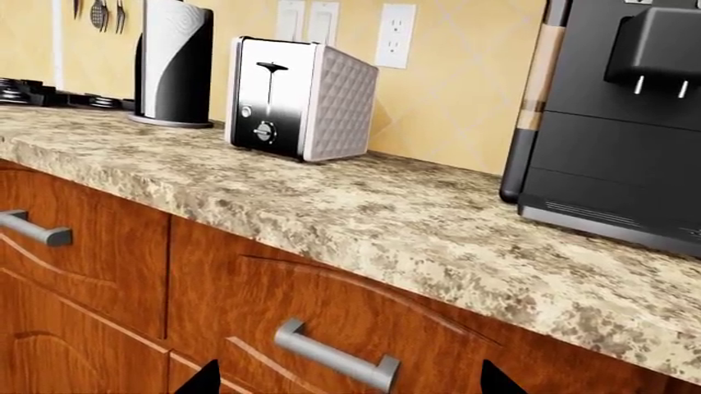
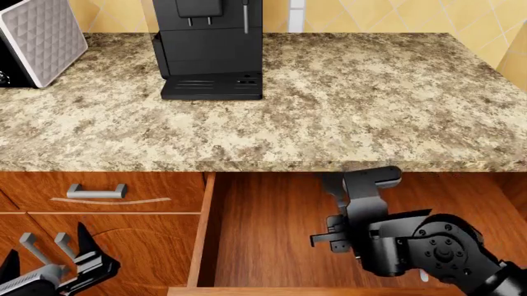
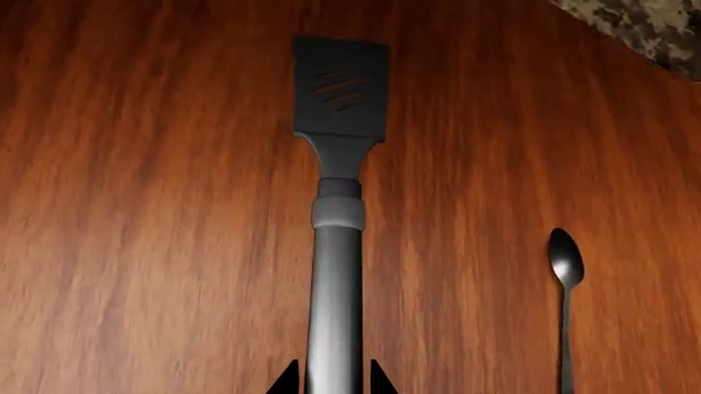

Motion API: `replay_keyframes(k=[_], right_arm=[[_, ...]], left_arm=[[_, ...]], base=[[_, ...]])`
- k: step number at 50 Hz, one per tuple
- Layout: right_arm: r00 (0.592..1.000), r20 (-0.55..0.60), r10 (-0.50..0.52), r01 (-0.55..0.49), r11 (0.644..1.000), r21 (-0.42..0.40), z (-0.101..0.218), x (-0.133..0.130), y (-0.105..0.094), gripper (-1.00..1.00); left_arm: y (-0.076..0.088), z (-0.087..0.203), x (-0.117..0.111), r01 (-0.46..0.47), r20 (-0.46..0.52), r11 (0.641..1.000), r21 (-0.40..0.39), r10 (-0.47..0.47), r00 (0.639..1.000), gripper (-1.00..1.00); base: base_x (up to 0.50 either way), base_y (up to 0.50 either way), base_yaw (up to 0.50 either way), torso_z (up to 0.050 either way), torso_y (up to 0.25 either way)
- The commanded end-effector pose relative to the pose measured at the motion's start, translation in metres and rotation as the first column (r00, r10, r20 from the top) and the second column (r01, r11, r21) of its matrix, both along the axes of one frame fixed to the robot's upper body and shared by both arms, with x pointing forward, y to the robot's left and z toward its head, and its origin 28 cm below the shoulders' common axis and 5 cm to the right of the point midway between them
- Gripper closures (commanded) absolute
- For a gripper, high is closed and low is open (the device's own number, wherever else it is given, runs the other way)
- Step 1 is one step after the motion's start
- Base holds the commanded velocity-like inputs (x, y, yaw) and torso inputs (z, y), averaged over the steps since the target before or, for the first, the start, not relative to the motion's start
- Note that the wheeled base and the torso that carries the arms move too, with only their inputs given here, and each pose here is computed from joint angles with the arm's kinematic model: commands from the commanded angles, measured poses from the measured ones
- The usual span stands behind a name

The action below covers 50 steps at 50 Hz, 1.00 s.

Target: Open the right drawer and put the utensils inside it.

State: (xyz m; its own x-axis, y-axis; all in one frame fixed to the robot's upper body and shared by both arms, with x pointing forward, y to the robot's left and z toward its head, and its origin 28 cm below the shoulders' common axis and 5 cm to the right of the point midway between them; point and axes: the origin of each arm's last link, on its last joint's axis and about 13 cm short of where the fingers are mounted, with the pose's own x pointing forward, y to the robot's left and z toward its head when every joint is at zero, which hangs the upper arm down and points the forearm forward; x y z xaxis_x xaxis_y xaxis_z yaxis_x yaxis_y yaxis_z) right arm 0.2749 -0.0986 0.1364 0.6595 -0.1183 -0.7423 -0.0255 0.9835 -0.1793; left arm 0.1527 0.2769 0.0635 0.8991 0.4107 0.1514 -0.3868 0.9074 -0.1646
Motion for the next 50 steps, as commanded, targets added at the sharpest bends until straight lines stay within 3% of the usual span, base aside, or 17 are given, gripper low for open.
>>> replay_keyframes(k=[1,42,43,50], right_arm=[[1.000,0.002,-0.019,0.019,1.000,-0.017,-0.008,0.005,0.000,1.00],[0.993,-0.119,-0.009,0.007,1.000,-0.015,-0.036,0.014,-0.001,1.00],[0.993,-0.119,-0.008,0.006,1.000,-0.013,-0.036,0.014,-0.001,-1.00],[0.993,-0.114,-0.008,0.007,1.000,-0.010,-0.032,0.014,-0.002,-1.00]], left_arm=[[0.000,0.001,-0.001,0.002,0.004,1.000,-0.001,-0.002,1.000,-1.00],[0.002,-0.001,-0.002,-0.004,0.003,1.000,-0.001,0.004,1.000,-1.00],[0.002,-0.001,-0.002,-0.004,0.003,1.000,0.000,0.004,1.000,-1.00],[0.001,0.000,-0.002,-0.002,0.004,1.000,0.000,0.002,1.000,-1.00]], base=[[0.00,0.00,0.00,0.000,0.000],[0.00,0.00,0.00,0.000,0.000],[0.00,0.00,0.00,0.000,0.000],[0.00,0.00,0.00,0.000,0.000]])
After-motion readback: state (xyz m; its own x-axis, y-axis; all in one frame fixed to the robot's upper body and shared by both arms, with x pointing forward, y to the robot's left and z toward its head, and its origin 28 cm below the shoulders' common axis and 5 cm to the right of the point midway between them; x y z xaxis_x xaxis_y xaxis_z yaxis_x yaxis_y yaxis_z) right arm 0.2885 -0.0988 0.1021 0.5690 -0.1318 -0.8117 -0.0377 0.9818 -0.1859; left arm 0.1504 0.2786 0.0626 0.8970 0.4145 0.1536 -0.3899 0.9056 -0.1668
